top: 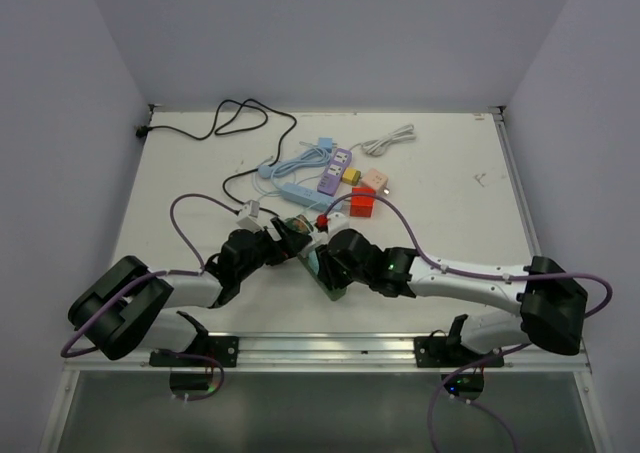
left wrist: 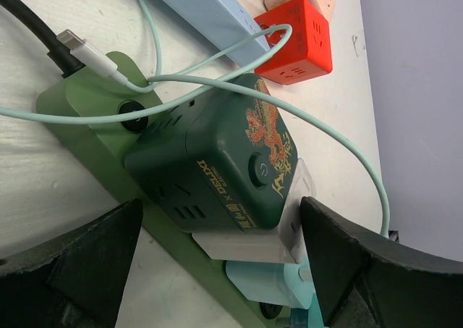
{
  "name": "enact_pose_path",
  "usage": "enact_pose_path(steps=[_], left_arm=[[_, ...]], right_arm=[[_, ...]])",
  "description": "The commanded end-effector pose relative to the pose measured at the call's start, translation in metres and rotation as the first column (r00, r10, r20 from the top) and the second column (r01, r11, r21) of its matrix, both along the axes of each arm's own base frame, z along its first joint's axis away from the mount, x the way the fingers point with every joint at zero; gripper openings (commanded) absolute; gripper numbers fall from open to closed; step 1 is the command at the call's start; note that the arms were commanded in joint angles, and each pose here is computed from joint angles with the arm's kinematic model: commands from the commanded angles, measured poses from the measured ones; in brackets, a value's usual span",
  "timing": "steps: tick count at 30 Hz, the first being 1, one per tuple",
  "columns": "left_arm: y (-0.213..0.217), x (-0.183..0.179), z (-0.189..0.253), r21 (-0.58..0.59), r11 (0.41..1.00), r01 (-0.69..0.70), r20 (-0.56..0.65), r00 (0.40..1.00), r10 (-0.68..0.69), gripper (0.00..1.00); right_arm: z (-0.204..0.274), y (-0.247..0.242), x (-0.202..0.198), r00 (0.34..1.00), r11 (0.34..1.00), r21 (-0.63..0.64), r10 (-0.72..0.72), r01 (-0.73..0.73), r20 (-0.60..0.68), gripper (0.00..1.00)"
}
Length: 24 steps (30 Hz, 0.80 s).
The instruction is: Pull the plug off the socket
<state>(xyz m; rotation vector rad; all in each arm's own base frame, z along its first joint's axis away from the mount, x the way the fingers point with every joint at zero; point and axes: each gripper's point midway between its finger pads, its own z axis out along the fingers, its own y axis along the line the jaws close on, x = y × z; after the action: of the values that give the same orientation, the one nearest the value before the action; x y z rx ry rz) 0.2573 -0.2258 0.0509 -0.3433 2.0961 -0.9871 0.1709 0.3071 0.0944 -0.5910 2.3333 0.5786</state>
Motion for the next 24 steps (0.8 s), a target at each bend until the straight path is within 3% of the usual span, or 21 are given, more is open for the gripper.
enact_pose_path(steps=[1,7,15,22,24], left_arm=[[0.072,-0.061,-0.106,0.396,0.917,0.052,-0.287,0.955,0.07,0.91],[0.07,-0.06,-0.105,0.395,0.917,0.055,-0.288,0.955,0.067,0.92],[0.06,-0.052,-0.092,0.369,0.927,0.066,-0.263,0.964,0.036,0.93],[0.05,-0.037,-0.071,0.361,0.93,0.067,-0.222,0.975,0.016,0.94],[0.048,-0.035,-0.068,0.356,0.932,0.072,-0.219,0.976,0.009,0.94]], right_arm=[[0.039,0.033,0.008,0.995,0.994,0.101,0.021,-0.031,0.1,0.26],[0.047,0.028,0.012,0.991,0.998,0.066,-0.002,-0.007,0.132,0.27],[0.048,-0.024,0.026,0.986,0.99,0.103,-0.108,0.096,0.124,0.3],[0.037,-0.109,0.081,0.935,0.921,0.185,-0.354,0.342,0.032,0.35],[0.039,-0.119,0.09,0.931,0.906,0.229,-0.364,0.356,-0.007,0.36]])
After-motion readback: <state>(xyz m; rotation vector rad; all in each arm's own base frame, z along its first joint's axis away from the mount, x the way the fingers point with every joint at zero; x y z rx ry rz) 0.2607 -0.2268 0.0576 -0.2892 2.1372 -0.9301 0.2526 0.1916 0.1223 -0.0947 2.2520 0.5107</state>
